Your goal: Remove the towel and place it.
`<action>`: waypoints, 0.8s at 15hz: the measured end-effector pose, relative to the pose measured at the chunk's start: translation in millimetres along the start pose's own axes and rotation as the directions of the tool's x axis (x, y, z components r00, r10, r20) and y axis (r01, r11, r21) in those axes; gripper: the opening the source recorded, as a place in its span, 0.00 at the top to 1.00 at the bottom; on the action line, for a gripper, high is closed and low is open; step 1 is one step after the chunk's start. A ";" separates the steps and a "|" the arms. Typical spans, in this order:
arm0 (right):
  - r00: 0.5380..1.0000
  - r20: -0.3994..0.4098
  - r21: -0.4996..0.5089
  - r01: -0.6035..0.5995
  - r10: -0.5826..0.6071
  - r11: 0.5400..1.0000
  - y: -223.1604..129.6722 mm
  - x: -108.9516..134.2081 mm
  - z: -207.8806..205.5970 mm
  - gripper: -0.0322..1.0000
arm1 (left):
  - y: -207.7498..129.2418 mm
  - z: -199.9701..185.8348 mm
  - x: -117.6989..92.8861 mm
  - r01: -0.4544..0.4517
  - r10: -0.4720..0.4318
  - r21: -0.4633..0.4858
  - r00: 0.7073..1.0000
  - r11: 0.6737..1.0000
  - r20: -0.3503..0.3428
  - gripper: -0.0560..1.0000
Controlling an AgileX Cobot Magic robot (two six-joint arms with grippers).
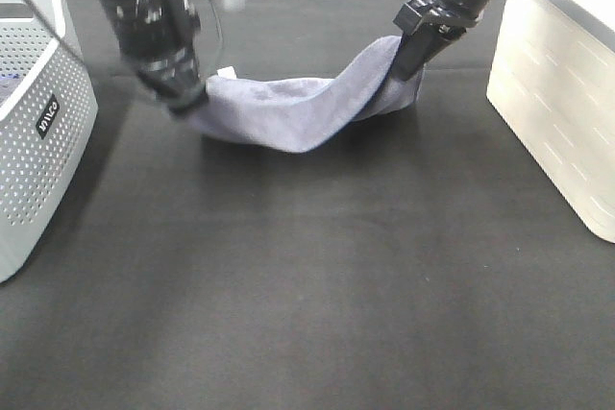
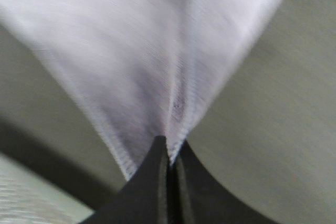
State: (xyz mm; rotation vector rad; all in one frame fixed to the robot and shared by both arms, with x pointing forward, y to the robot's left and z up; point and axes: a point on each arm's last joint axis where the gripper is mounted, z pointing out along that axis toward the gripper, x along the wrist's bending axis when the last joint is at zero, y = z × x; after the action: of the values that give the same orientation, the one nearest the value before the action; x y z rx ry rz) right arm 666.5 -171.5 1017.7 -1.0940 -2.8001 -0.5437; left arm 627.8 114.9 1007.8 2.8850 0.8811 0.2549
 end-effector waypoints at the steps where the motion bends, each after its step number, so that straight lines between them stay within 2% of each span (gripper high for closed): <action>1: 1.000 -0.011 0.018 -0.029 0.030 0.999 -3.5 0.1 5.1 0.96 | -3.4 6.1 -4.1 -0.007 0.004 0.044 0.999 0.999 0.047 0.95; 5: 0.988 -0.078 0.147 -0.118 0.130 0.982 -32.0 5.1 37.1 0.96 | -8.2 12.9 -10.0 -0.012 0.005 0.073 0.995 0.997 0.096 0.95; 8: 0.983 -0.096 0.187 -0.139 0.159 0.973 -50.9 19.6 32.7 0.96 | -20.7 31.6 -22.8 -0.014 -0.009 0.126 0.984 0.992 0.180 0.95; 12: 0.968 -0.138 0.285 -0.164 0.209 0.944 -79.3 31.2 49.2 0.96 | -31.1 43.1 -29.4 -0.035 -0.002 0.173 0.977 0.984 0.212 0.95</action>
State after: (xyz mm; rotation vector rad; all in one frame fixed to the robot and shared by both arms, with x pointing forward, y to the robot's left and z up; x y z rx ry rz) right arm 592.6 -188.0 954.9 -1.1768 -2.4982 -0.2113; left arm 595.1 121.4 957.0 3.0068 0.8822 -0.1350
